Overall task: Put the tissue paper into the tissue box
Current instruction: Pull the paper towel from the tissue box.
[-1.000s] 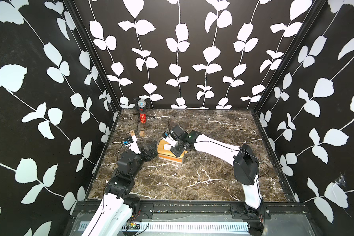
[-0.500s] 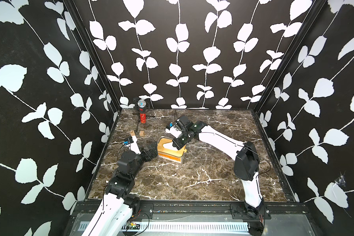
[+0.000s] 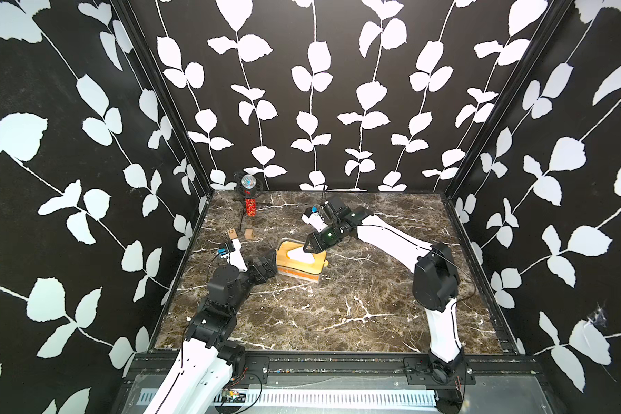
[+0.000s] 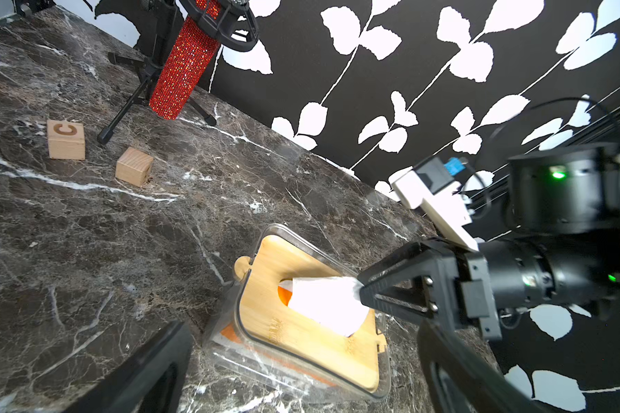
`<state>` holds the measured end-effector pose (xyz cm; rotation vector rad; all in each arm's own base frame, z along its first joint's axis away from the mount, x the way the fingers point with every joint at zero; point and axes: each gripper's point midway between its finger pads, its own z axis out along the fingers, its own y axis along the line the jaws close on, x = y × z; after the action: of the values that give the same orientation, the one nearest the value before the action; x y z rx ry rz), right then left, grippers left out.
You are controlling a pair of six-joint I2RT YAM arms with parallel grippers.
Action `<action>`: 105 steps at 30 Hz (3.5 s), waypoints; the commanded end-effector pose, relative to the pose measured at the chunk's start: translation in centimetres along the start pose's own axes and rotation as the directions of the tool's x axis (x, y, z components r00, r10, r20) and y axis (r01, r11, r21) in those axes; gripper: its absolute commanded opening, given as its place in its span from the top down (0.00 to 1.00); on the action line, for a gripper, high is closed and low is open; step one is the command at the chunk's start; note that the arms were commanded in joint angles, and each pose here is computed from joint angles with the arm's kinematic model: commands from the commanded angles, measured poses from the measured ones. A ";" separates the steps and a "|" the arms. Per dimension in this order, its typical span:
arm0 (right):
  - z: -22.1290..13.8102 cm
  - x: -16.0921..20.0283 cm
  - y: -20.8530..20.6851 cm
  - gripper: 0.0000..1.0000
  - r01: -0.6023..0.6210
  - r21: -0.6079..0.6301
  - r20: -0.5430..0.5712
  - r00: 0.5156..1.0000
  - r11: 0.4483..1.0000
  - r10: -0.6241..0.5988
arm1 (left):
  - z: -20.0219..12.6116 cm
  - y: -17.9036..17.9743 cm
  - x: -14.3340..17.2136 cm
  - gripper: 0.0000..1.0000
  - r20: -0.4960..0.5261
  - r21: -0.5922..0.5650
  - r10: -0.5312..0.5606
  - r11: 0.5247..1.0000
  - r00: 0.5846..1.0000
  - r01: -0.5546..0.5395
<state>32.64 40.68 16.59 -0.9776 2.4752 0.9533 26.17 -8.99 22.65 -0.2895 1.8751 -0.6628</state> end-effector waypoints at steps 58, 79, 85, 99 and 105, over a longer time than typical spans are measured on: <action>-0.9 -1.7 2.2 0.74 0.174 0.260 0.056 0.979 0.950 -0.194 | -0.2 0.8 0.1 0.01 0.025 -0.019 0.004 1.000 1.000 -0.003; 4.8 2.1 -1.9 0.64 0.152 0.409 -0.101 0.988 0.900 -0.121 | -0.4 1.0 0.2 0.01 0.030 -0.027 0.009 1.000 1.000 -0.008; 4.8 1.8 -2.1 0.89 0.148 0.430 -0.094 0.988 0.891 -0.119 | -0.5 1.0 0.1 0.01 0.032 -0.027 0.010 1.000 0.999 -0.009; -0.1 -1.4 2.3 1.00 0.168 0.333 -0.023 0.985 0.928 -0.170 | -0.4 1.1 0.3 0.01 0.029 -0.024 0.008 1.000 1.000 -0.007; -0.6 -1.5 3.1 1.00 0.147 0.263 -0.054 0.989 0.954 -0.137 | -0.4 1.0 0.3 0.01 0.025 -0.022 0.009 1.000 1.000 -0.008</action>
<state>31.78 42.46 16.11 -1.0664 2.4700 0.4570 25.84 -8.33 22.37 -0.3073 1.8537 -0.6406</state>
